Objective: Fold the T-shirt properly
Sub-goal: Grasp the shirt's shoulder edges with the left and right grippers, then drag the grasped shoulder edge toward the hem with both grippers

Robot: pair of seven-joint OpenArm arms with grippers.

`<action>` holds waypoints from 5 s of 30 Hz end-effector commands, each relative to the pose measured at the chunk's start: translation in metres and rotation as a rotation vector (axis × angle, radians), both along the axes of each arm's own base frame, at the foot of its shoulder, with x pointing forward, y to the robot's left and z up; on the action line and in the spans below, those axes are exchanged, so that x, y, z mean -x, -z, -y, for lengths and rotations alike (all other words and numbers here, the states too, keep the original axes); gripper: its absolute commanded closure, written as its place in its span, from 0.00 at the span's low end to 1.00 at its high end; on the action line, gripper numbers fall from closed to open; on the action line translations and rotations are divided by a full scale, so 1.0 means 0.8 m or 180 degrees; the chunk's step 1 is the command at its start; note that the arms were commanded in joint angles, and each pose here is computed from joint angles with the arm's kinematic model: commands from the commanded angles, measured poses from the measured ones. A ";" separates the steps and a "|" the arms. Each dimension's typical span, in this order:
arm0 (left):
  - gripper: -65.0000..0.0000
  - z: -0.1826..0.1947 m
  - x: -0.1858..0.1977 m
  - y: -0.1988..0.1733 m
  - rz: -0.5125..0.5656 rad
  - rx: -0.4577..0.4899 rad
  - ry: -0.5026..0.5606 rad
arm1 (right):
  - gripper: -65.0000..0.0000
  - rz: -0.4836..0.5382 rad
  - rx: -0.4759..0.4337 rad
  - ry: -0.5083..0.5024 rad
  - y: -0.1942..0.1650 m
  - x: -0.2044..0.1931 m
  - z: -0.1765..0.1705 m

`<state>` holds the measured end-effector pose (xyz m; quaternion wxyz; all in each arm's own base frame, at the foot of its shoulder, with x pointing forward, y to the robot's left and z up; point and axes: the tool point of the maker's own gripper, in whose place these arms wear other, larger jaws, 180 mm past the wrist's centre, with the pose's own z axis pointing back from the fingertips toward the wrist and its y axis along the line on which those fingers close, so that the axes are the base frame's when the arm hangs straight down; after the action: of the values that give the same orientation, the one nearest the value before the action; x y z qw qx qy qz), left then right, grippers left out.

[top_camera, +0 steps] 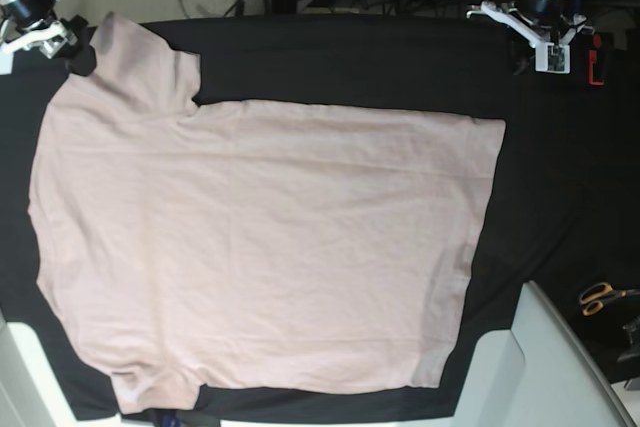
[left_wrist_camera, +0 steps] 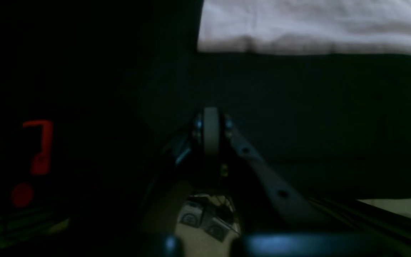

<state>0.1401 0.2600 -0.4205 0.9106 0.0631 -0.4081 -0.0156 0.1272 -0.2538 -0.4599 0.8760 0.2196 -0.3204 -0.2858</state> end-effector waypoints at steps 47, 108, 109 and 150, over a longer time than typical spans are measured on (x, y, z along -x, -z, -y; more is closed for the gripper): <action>0.47 -0.026 -0.044 0.035 0.0172 0.1752 -0.0950 | 0.99 -0.0026 -0.0312 -0.0517 0.025 0.003 -0.058; 1.00 0.013 -0.092 0.085 0.0028 0.2176 -0.1050 | 0.99 0.0226 -0.0053 -0.0755 -0.021 -0.008 -0.060; 1.00 0.014 -0.090 0.081 0.0045 0.2167 -0.1024 | 0.99 0.0216 -0.0047 -0.0775 -0.023 -0.006 -0.062; 1.00 0.007 -0.049 0.033 0.0152 0.1963 -0.0831 | 0.99 -0.0061 0.0160 -0.0802 -0.042 0.004 -0.025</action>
<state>0.1739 0.2504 -0.4551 0.8769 -0.1630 -0.3879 0.2322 0.1195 -0.2305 -0.4343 0.9161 0.2342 -0.2740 -0.1757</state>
